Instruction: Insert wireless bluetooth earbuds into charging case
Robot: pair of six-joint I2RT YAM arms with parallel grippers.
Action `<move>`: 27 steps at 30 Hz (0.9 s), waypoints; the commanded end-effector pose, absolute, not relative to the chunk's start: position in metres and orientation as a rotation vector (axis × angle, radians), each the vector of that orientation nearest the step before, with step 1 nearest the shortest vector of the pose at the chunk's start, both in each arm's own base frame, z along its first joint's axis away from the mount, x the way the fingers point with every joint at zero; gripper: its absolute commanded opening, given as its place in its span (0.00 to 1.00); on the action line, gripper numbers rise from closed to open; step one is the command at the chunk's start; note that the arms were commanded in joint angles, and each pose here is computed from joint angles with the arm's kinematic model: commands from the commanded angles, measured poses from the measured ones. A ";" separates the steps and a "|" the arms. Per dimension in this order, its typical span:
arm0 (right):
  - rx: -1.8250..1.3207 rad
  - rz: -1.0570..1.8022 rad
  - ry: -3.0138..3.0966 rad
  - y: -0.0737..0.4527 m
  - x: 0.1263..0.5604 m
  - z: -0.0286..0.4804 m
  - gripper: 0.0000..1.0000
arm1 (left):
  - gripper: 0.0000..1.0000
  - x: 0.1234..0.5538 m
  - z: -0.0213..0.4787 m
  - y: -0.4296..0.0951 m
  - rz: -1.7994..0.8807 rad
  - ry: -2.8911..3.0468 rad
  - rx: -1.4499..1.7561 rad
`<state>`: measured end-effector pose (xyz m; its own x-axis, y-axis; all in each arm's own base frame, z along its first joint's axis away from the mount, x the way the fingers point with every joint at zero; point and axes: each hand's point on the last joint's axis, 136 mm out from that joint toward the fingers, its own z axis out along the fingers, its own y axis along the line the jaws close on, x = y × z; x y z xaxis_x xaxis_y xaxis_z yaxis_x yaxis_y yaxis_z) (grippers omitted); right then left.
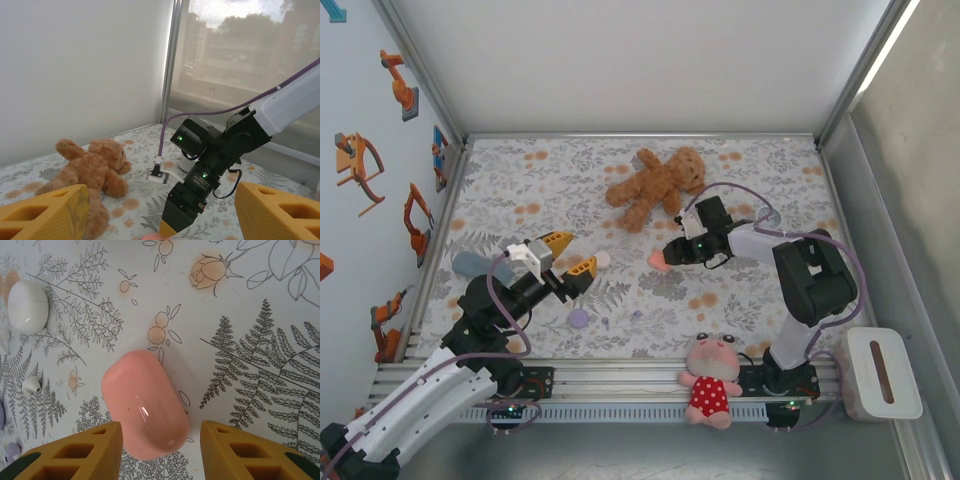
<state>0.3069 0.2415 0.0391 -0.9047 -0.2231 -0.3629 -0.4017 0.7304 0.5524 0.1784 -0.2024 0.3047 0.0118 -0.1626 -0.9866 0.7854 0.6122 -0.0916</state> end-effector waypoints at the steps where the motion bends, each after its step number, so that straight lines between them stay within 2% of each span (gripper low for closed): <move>1: -0.475 0.883 2.653 0.233 0.310 0.045 0.44 | 0.76 0.175 0.320 -0.202 -0.819 1.343 0.585; 9: -0.496 0.824 2.547 0.227 0.316 0.080 0.48 | 0.76 0.189 0.308 -0.194 -0.752 1.424 0.517; 10: -0.485 0.810 2.529 0.225 0.317 0.086 0.65 | 0.76 0.194 0.306 -0.190 -0.731 1.444 0.486; 11: -0.474 0.805 2.511 0.223 0.318 0.091 0.90 | 0.78 0.198 0.302 -0.187 -0.712 1.470 0.462; 12: -0.465 0.804 2.483 0.223 0.318 0.097 0.93 | 0.79 0.203 0.296 -0.184 -0.686 1.505 0.439; 16: -0.438 0.838 2.366 0.222 0.315 0.125 0.99 | 0.85 0.215 0.284 -0.174 -0.613 1.605 0.366; 23: -0.481 0.904 2.202 0.226 0.296 0.163 1.00 | 1.00 0.234 0.267 -0.154 -0.474 1.731 0.255; 27: -0.516 0.871 2.168 0.234 0.280 0.172 1.00 | 0.96 0.242 0.260 -0.138 -0.374 1.801 0.221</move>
<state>0.2871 0.2273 0.1622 -0.6865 -0.0962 -0.7207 -0.5651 0.6944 0.4456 0.2361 -0.1567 0.2566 -0.2343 -0.0495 -0.9709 0.4310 0.8899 -0.1493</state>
